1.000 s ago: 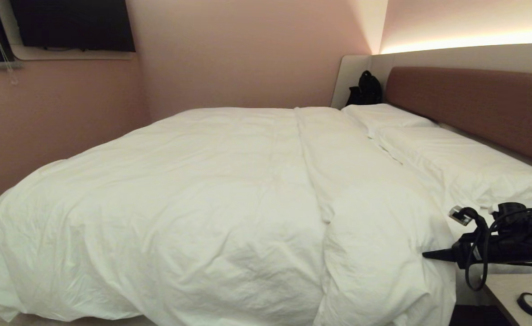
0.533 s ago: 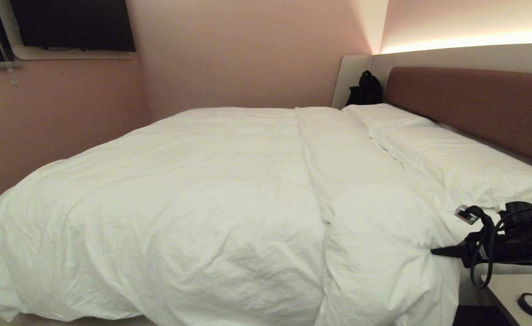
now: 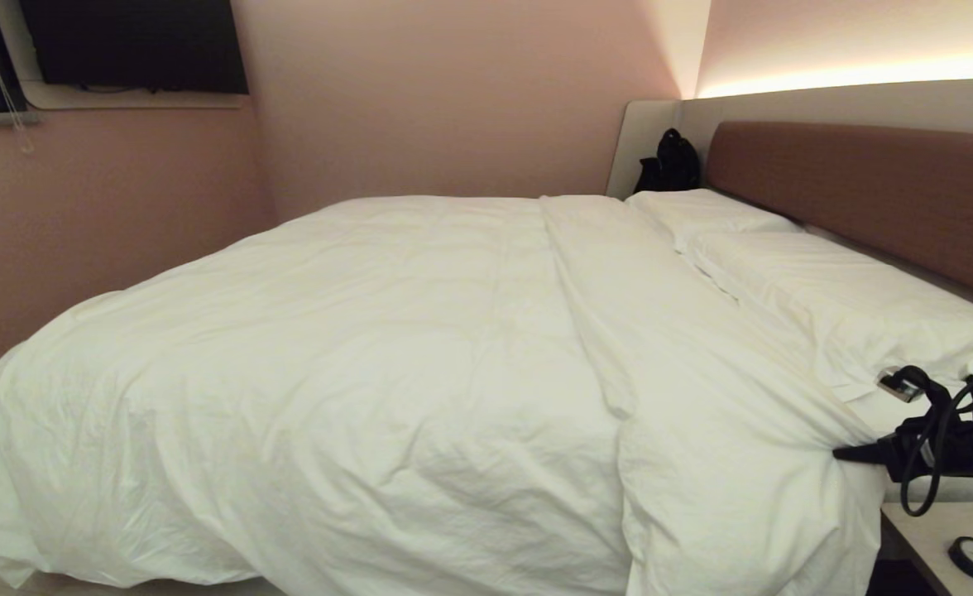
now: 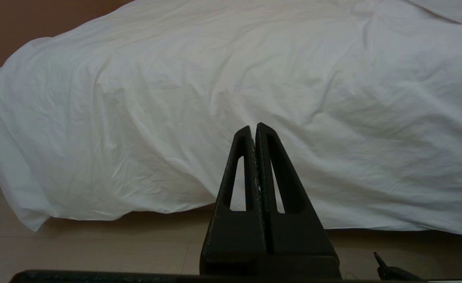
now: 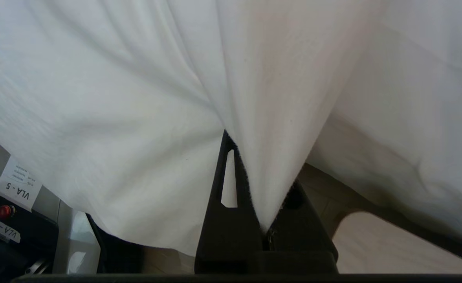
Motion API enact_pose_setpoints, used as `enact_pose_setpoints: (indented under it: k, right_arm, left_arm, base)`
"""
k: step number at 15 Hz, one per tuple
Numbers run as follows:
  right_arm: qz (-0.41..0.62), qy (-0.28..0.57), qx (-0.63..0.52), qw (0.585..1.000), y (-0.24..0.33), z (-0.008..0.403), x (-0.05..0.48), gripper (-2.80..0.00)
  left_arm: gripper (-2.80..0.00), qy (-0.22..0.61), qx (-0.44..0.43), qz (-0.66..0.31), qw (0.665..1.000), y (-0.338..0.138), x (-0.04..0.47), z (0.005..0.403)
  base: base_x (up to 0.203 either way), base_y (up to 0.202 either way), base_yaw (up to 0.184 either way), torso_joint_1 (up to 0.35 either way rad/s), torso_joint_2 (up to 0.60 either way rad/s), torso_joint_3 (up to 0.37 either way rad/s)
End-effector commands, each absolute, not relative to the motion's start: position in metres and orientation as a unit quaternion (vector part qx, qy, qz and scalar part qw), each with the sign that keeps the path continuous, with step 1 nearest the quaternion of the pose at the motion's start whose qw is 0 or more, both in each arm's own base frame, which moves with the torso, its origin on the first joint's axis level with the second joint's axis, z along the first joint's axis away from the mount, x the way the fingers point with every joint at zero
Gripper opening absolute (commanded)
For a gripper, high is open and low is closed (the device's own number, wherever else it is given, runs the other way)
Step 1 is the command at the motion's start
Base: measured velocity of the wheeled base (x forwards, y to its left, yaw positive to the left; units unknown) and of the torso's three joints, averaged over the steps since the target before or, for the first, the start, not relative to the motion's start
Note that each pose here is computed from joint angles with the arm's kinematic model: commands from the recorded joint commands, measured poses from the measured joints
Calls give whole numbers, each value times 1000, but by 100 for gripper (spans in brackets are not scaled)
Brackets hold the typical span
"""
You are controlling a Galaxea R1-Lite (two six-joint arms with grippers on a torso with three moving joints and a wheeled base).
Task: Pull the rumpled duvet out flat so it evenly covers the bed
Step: Flatten the corners of the folded blanket
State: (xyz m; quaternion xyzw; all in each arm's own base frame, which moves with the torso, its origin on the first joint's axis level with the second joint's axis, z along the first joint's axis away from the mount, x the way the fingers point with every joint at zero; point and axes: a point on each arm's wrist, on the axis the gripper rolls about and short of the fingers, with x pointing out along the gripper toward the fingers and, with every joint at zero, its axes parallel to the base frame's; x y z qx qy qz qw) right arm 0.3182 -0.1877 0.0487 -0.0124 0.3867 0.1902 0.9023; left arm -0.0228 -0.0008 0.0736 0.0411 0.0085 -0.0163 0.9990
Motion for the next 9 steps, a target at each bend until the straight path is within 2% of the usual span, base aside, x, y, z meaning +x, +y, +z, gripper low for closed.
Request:
enact_pose_setpoints:
  k: [1,3,7,9]
  right_arm:
    - [179,402,-20,898,-187,48,316,-280]
    - [163,428,-33,888,-184,41,314,-280]
    - [190,415,-33,889,-173,43,314,-280]
    - [160,459,-61,872,-170,24,321,-280]
  left_arm:
    - [-280,9,41,-16,999,-1,-23,74]
    - [-280,9,41,-16,999,-1,-23,74]
    - [-280,9,41,-16,999,-1,-23,74]
    - [-280,9,41,-16,999,-1,-23,74]
  base:
    - [0,0,0,0,0,0]
    - [0,0,0,0,0,0]
    - [0,0,0,0,0,0]
    - [0,0,0,0,0,0]
